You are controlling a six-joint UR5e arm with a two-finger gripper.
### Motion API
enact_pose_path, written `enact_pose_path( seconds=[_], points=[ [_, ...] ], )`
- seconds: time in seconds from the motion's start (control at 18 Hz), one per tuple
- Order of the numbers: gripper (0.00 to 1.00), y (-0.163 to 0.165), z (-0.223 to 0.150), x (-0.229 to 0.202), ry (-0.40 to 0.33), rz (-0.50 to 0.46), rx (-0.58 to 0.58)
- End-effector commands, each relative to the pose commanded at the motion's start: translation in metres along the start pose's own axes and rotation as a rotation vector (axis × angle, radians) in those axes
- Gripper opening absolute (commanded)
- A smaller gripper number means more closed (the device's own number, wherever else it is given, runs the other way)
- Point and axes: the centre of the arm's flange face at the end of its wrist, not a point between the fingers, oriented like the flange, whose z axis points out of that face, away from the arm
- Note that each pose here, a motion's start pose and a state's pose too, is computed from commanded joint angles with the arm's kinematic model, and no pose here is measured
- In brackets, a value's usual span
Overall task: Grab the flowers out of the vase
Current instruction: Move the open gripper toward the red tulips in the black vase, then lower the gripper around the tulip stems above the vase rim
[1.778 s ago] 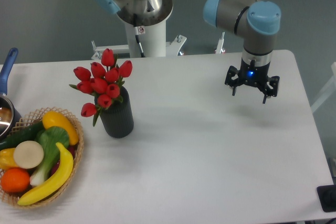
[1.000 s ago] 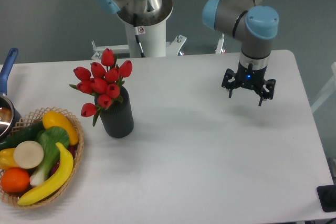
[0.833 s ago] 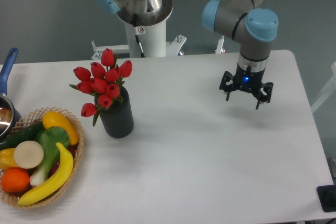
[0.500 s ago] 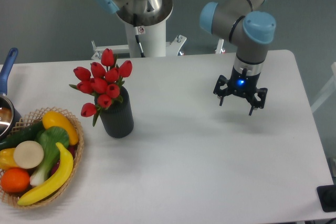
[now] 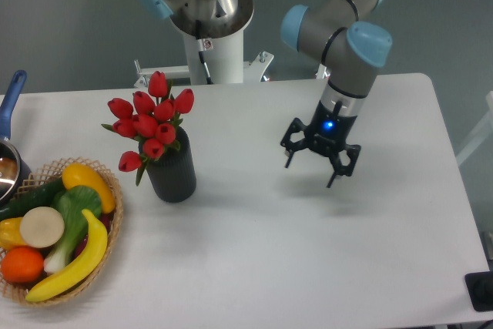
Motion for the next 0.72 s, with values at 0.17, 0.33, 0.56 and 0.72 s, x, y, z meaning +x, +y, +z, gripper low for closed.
enact_pose_path(
  seconds=[0.17,0.33,0.56,0.72],
  points=[
    [1.00,-0.011,-0.005,0.018,0.009,0.068,0.039],
    [1.00,-0.027,0.009,0.036,0.047,0.139,0.056],
    [1.00,-0.037,0.000,0.076,0.074,0.162,0.149],
    [1.00,-0.042,-0.009,0.098,0.080,0.174,0.196]
  ],
)
